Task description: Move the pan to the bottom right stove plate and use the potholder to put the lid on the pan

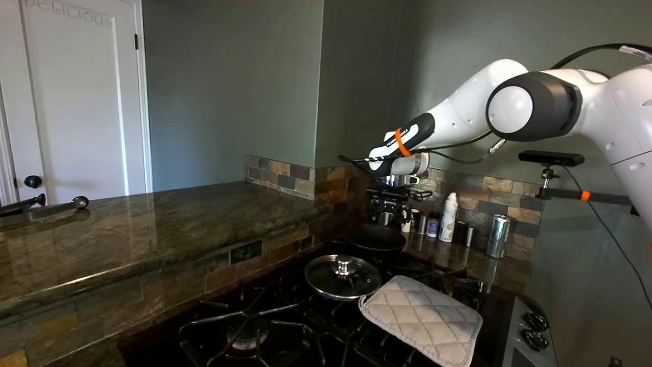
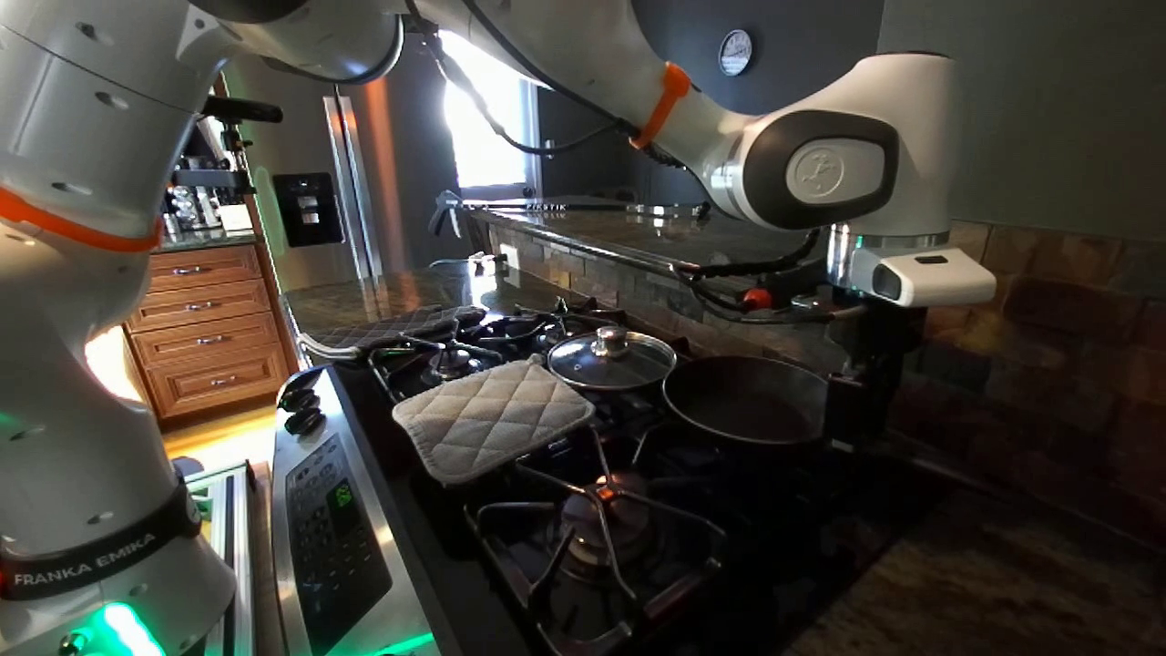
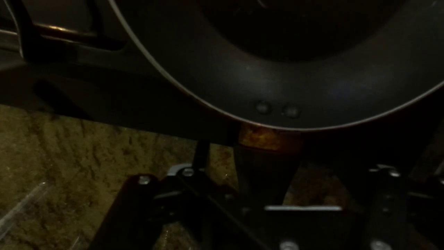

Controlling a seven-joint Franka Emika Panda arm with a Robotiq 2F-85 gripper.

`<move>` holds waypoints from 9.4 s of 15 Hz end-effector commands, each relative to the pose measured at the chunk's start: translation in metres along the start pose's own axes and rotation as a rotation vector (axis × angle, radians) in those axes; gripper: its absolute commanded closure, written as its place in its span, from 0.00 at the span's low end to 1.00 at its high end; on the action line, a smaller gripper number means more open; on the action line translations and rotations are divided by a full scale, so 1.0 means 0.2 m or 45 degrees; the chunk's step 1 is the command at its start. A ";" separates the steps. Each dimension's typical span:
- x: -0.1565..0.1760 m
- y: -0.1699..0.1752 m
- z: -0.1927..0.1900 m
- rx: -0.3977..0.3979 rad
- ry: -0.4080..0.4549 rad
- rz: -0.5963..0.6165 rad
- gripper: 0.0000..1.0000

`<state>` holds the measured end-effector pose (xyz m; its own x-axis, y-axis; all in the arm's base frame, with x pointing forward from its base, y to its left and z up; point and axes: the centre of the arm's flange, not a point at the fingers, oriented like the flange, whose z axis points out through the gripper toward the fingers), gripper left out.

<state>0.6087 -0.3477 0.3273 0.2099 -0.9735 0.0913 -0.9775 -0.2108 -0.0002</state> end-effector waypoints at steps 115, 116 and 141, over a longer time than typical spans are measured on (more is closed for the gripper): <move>-0.34 0.56 -0.05 0.063 -0.088 -0.609 0.77; -0.33 0.58 -0.04 0.061 -0.093 -0.608 0.77; -0.29 0.70 -0.06 0.093 -0.107 -0.528 0.00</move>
<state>0.4738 -0.3240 0.3225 0.5961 -0.8029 -0.0086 -0.8029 -0.5959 -0.0149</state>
